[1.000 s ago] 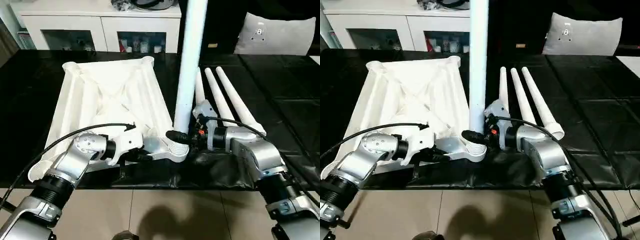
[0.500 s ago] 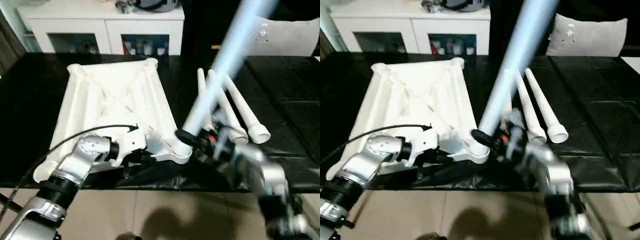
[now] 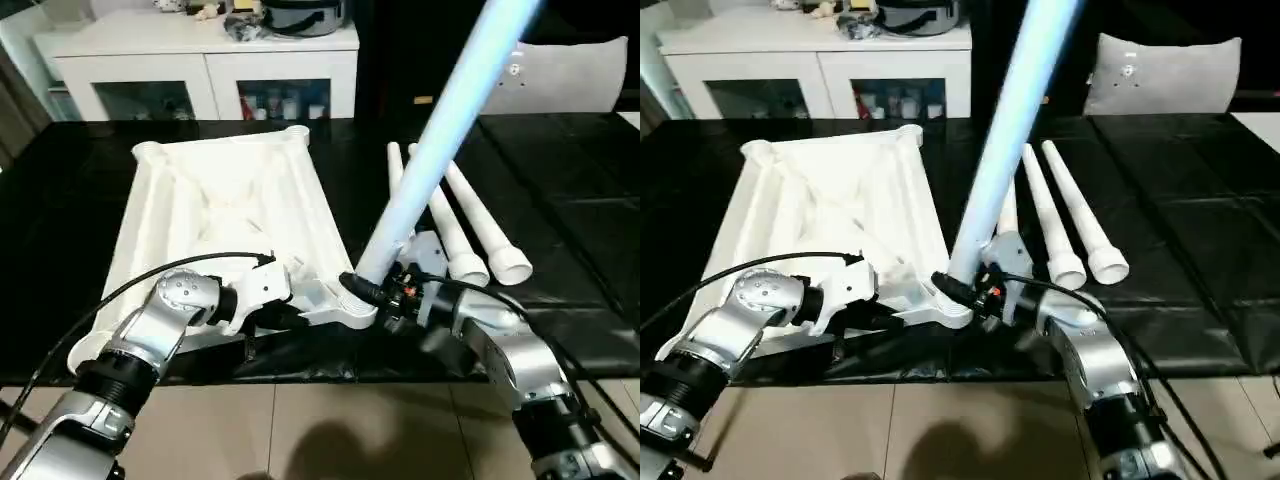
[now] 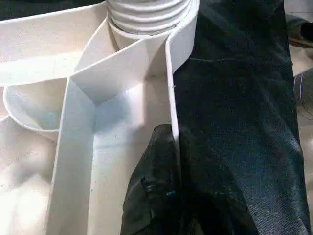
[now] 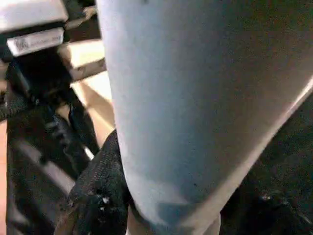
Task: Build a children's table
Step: Insert table leg to table base
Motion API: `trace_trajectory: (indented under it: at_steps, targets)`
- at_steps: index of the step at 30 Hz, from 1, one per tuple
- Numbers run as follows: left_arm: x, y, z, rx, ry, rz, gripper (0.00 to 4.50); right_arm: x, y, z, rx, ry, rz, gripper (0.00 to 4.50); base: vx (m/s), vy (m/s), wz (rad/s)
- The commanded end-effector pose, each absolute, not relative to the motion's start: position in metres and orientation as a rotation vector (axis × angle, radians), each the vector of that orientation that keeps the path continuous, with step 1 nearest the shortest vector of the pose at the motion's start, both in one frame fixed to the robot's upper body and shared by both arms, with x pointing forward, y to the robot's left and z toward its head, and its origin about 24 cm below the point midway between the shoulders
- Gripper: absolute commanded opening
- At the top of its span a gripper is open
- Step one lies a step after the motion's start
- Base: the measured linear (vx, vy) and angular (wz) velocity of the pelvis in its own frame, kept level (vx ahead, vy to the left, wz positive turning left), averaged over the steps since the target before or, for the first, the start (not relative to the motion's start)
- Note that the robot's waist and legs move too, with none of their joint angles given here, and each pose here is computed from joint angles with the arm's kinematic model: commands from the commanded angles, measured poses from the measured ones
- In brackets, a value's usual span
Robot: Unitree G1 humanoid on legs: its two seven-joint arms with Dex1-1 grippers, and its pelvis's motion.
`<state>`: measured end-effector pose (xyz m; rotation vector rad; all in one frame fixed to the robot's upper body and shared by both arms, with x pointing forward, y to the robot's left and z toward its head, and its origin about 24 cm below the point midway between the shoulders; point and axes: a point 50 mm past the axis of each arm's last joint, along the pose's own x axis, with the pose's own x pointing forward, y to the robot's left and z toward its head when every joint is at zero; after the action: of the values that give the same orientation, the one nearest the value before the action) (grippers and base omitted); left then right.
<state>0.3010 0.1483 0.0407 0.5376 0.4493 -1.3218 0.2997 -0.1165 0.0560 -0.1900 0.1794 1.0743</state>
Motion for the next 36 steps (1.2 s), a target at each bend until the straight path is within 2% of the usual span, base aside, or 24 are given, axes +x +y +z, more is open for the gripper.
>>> trace_trajectory:
  at_steps: [1,10,26,33,36]
  targets:
    - [0.302,0.14,0.047,0.602,0.418,-1.401,0.0,0.289,-0.136,0.013,-0.244,0.456,1.038,1.91,0.0,0.0,0.0]
    - [0.307,0.143,0.053,0.642,0.416,-1.423,0.0,0.295,-0.132,0.012,-0.226,0.524,1.092,1.91,0.0,0.0,0.0]
    - [0.32,0.153,0.061,0.613,0.42,-1.368,0.0,0.286,-0.116,0.006,-0.148,0.537,1.098,1.91,0.0,0.0,0.0]
    - [0.312,0.154,0.06,0.516,0.399,-1.322,0.0,0.29,-0.107,0.003,-0.098,0.527,0.982,1.91,0.0,0.0,0.0]
    - [0.303,0.148,0.062,0.418,0.38,-1.221,0.0,0.295,-0.098,0.003,-0.081,0.516,0.891,1.91,0.0,0.0,0.0]
